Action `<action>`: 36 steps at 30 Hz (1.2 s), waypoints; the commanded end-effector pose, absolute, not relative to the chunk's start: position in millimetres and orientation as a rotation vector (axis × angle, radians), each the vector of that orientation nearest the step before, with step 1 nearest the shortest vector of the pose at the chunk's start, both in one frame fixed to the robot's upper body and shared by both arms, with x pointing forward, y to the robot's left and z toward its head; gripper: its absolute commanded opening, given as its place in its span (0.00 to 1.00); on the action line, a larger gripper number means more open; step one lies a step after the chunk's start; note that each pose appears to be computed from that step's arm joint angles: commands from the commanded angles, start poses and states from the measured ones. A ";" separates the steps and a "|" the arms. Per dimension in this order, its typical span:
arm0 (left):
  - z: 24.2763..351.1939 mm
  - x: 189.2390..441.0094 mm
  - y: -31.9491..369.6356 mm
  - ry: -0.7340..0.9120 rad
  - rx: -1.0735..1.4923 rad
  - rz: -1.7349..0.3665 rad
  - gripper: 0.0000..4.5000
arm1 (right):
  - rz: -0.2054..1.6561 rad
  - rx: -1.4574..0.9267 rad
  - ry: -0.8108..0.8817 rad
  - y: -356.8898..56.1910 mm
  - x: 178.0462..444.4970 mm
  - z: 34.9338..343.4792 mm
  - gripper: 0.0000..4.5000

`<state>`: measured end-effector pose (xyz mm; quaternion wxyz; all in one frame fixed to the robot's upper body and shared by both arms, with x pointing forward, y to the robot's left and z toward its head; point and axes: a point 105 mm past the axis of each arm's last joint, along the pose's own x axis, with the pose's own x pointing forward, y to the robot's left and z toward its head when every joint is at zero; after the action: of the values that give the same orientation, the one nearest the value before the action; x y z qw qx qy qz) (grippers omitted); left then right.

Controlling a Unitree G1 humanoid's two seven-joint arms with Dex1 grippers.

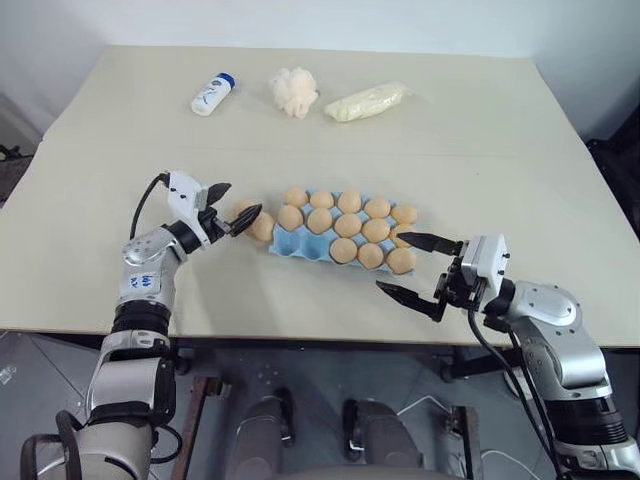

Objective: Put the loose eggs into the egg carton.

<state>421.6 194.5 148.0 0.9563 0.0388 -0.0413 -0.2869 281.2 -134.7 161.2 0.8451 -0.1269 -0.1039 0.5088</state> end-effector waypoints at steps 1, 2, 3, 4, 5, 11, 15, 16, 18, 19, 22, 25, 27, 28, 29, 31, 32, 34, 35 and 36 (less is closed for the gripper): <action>160.4 430.4 192.7 -0.122 0.105 -0.532 1.00 | 1.065 -0.300 -0.277 -135.4 277.2 173.7 1.00; 159.2 431.3 190.5 -0.117 0.104 -0.536 1.00 | 1.064 -0.300 -0.278 -135.6 277.2 173.6 1.00; 156.0 432.4 188.8 -0.101 0.112 -0.537 1.00 | 1.063 -0.300 -0.278 -135.8 277.2 173.5 1.00; 153.9 433.1 187.8 -0.091 0.116 -0.538 1.00 | 1.062 -0.300 -0.278 -135.8 277.2 173.4 1.00; 151.6 433.2 185.6 -0.081 0.120 -0.550 1.00 | 1.061 -0.299 -0.279 -136.1 277.5 173.6 1.00; 143.7 438.6 190.1 -0.027 0.113 -0.508 1.00 | 1.055 -0.297 -0.282 -136.8 278.2 173.9 1.00; 141.1 439.2 192.0 -0.010 0.110 -0.504 0.91 | 1.053 -0.295 -0.283 -136.8 278.5 173.9 1.00; 139.3 438.7 193.3 -0.001 0.115 -0.504 0.87 | 1.052 -0.295 -0.283 -136.8 278.7 174.0 1.00; 137.7 437.5 196.5 0.004 0.124 -0.503 0.73 | 1.051 -0.296 -0.284 -136.9 279.3 174.3 1.00; 138.9 436.9 198.5 -0.002 0.121 -0.500 0.65 | 1.050 -0.297 -0.284 -137.1 279.3 174.5 1.00; 150.6 434.1 202.9 -0.065 0.107 -0.509 0.52 | 1.050 -0.298 -0.284 -137.1 279.2 174.7 1.00; 177.9 423.4 195.4 -0.206 0.073 -0.614 0.52 | 1.050 -0.298 -0.282 -137.0 279.7 174.3 1.00; 188.8 414.4 187.2 -0.260 0.077 -0.694 0.52 | 1.050 -0.298 -0.281 -137.1 280.0 174.2 1.00; 193.0 408.3 180.2 -0.276 0.096 -0.749 0.52 | 1.049 -0.299 -0.281 -137.2 280.2 174.2 1.00; 195.1 404.0 175.5 -0.283 0.110 -0.784 0.52 | 1.049 -0.300 -0.280 -137.3 280.4 174.2 1.00; 197.2 389.9 154.8 -0.285 0.158 -0.904 0.52 | 1.046 -0.304 -0.278 -139.2 280.4 174.2 1.00; 196.3 383.4 143.7 -0.284 0.184 -0.957 0.52 | 1.043 -0.306 -0.276 -140.6 280.5 174.3 1.00; 192.2 370.7 122.5 -0.272 0.225 -1.063 0.52 | 1.036 -0.312 -0.272 -143.5 281.2 174.6 1.00; 190.8 367.1 117.1 -0.265 0.232 -1.092 0.52 | 1.035 -0.313 -0.271 -144.2 281.4 174.7 1.00; 190.1 365.0 114.5 -0.260 0.232 -1.106 0.52 | 1.034 -0.314 -0.271 -144.6 281.6 174.7 1.00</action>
<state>371.9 122.4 177.5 0.8518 0.0983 -0.1031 -0.5041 282.5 -137.9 163.9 0.8477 -0.1368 -0.1097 0.5006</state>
